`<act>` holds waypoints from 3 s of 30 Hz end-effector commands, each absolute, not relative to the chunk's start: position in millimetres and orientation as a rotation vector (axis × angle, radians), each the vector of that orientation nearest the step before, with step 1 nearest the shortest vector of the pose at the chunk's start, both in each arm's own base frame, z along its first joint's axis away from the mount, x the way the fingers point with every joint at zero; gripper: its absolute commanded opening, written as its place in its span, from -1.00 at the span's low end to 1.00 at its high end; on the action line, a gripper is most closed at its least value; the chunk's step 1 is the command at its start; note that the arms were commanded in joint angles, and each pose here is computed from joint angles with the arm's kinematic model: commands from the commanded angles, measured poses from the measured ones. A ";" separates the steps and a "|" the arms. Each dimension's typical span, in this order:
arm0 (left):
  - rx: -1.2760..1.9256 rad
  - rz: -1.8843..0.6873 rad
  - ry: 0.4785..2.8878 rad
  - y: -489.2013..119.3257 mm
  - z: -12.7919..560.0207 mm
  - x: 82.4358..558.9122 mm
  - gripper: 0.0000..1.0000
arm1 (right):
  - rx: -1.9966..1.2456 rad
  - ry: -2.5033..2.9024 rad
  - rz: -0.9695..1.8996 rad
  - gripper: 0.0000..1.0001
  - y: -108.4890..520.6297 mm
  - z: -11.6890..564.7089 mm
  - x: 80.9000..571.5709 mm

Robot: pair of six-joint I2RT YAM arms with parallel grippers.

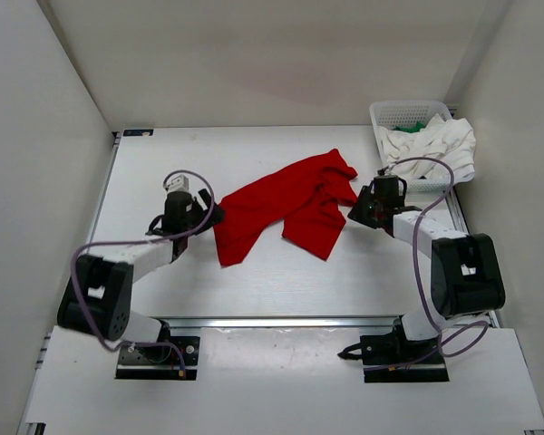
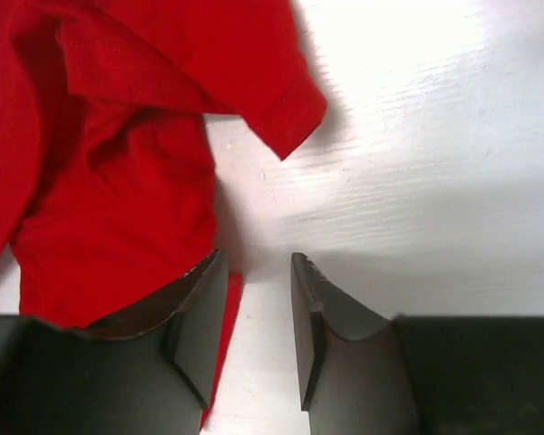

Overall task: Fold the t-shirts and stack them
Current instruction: Move the tshirt to the center of the board, then flatten out the tshirt

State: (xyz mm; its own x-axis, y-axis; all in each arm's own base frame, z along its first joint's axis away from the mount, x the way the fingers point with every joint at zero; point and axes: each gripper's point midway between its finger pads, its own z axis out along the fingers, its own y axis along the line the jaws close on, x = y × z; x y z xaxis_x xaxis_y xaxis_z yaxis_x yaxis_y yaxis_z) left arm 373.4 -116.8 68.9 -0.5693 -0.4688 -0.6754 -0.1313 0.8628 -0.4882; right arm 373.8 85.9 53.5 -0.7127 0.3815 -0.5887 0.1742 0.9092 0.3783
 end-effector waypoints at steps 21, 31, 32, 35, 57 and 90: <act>-0.727 -0.760 2.122 -130.8 29.5 230.1 0.03 | 0.142 2.245 0.606 -0.34 156.9 96.0 314.8; -0.810 -0.751 2.202 -139.2 7.2 228.6 -0.03 | 0.144 2.197 0.622 -0.33 152.3 107.2 316.0; -0.821 -0.769 2.210 -141.6 5.6 226.5 -0.06 | 0.135 2.210 0.631 -0.33 154.3 102.2 312.2; -0.844 -0.768 2.197 -142.0 7.8 232.6 -0.10 | 0.144 2.190 0.640 -0.34 152.0 107.7 314.3; -0.628 -0.692 2.125 -145.7 42.0 270.8 -1.00 | 0.084 2.493 0.448 -0.29 161.8 35.6 274.0; -0.327 -0.800 1.983 -168.1 138.6 290.7 -1.00 | 0.209 2.230 0.312 -1.00 112.1 158.7 298.3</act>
